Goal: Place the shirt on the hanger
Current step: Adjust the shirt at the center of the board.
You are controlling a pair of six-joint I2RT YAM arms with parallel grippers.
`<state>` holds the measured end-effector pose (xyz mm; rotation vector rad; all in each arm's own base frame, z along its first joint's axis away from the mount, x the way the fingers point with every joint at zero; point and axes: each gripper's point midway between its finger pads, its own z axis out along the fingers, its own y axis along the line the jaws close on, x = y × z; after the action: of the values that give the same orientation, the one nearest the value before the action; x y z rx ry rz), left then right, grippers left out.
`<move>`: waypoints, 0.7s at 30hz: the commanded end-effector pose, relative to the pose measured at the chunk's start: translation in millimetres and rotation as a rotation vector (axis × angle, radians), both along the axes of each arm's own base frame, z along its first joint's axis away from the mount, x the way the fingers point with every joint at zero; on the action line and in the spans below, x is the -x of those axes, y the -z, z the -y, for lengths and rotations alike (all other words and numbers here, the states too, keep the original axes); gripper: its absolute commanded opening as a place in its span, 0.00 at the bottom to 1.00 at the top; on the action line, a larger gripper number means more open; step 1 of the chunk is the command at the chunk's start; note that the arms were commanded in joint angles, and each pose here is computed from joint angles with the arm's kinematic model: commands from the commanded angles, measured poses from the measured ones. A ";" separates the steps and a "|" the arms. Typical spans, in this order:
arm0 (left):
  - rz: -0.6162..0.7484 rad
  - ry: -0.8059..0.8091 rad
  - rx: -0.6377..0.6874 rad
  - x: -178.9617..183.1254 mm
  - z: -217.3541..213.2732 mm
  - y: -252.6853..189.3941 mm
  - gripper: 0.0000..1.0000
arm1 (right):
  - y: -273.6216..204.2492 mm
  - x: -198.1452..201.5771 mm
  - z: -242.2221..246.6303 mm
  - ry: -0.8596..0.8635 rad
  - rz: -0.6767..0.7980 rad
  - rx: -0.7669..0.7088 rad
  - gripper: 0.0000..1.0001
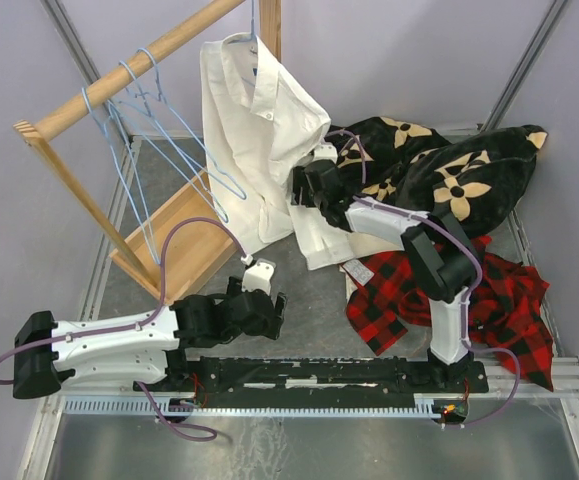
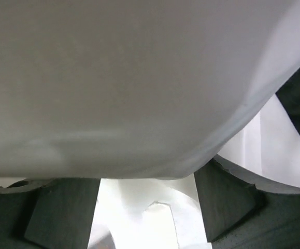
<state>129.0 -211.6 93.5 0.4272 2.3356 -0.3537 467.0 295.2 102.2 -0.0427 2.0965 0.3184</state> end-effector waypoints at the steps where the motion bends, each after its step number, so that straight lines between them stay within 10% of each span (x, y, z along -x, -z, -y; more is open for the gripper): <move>1: 0.001 -0.046 0.052 -2.2 1.2 -11.2 0.92 | -43.6 -32.8 -43.0 -0.004 0.115 -0.139 0.76; 21: -0.008 -0.079 0.102 1.8 -8.7 -11.5 0.92 | -158.1 -63.8 -175.6 -0.230 0.131 -0.680 0.83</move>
<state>125.5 -204.9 103.9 0.3532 2.3285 -0.4151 531.1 447.8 204.9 0.0231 1.8756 0.8938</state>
